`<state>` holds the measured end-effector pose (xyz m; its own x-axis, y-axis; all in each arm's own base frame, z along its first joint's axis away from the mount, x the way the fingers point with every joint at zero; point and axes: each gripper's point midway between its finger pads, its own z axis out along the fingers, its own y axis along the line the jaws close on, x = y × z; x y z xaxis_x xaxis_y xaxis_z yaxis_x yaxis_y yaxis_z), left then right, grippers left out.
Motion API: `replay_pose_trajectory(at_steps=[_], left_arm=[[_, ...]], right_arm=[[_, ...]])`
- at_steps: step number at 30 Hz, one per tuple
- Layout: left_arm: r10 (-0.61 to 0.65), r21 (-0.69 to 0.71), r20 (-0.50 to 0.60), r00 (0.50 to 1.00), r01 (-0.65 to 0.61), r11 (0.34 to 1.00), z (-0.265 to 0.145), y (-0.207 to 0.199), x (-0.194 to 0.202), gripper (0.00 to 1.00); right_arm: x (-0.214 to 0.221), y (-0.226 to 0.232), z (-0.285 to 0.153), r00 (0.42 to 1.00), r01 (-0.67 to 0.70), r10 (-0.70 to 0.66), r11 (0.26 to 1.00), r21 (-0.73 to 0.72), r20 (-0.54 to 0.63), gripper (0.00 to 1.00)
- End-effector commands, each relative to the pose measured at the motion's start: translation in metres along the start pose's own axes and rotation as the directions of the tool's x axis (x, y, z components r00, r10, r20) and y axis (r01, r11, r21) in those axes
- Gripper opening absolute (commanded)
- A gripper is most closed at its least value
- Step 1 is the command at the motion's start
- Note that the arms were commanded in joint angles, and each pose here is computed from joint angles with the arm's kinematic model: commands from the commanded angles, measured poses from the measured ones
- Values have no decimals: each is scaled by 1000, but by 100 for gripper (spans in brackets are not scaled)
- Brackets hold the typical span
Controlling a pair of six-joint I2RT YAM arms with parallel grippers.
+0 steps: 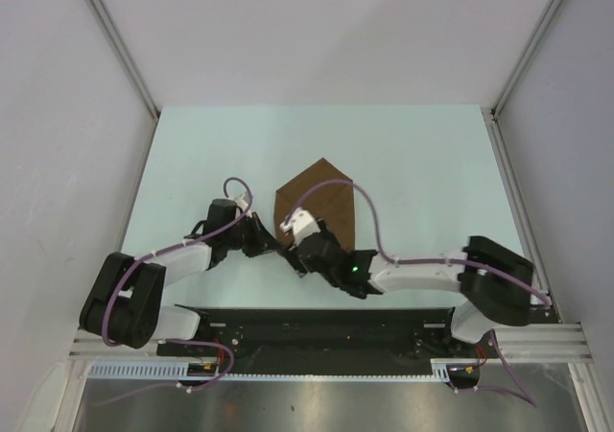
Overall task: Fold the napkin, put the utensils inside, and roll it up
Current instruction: Roll the napkin with the utensil
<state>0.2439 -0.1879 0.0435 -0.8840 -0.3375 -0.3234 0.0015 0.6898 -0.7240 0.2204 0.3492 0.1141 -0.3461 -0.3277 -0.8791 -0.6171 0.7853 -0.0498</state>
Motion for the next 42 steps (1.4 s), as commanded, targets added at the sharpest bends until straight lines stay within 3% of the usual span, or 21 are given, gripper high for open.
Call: replay_pose_trajectory(at_steps=[1,8,16,28,34,42], left_arm=[[-5,60,-76,997,9,998,-2,-15,0,0],[-10,49,-125,992,16,999,-2,-13,0,0],[-36,64,-149,988,46,997,-2,-10,0,0],[-69,60,-161,985,80,995,-8,-2,-4,0],[-64,59,-147,987,74,996,-12,-1,-11,0],[-72,53,-133,989,79,995,-14,3,-17,0]], right_arm=[[-20,23,22,966,240,-250,961,135,64,77],[-13,63,36,935,332,-340,939,92,101,79],[13,70,54,922,376,-382,922,94,66,79],[43,7,66,936,351,-340,885,305,-90,75],[57,-15,61,933,360,-332,868,341,-140,70],[64,-11,51,917,399,-373,856,329,-143,58]])
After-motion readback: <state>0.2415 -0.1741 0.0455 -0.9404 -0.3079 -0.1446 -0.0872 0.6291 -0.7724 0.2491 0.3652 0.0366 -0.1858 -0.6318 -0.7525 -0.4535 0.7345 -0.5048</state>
